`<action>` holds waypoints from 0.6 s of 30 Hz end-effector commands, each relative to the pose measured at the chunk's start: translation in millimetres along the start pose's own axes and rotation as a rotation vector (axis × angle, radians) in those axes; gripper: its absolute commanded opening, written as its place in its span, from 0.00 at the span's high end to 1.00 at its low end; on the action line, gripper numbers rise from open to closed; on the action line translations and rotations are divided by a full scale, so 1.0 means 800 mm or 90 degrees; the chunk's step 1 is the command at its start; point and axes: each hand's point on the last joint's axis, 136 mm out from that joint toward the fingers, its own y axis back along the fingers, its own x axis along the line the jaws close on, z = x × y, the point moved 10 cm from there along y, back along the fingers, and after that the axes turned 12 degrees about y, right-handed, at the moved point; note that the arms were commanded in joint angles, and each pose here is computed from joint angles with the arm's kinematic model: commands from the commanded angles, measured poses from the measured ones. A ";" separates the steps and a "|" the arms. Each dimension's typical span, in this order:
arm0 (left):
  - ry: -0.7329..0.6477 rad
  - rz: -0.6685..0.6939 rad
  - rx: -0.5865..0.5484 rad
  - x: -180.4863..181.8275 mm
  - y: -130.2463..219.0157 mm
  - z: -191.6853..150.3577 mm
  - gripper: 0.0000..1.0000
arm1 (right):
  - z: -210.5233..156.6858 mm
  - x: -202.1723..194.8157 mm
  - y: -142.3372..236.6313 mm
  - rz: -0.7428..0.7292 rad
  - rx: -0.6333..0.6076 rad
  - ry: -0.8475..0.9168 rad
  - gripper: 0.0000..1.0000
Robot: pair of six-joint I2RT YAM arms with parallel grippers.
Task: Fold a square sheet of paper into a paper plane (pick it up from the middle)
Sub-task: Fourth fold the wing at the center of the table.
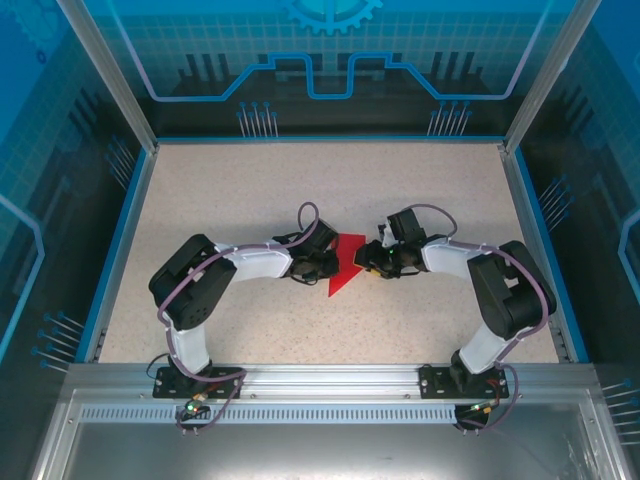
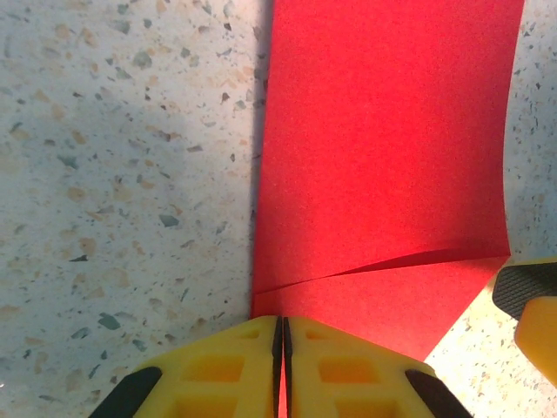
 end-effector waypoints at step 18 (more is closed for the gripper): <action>0.006 0.025 -0.008 0.007 0.001 0.003 0.88 | 0.008 0.020 -0.019 0.089 0.023 0.015 0.78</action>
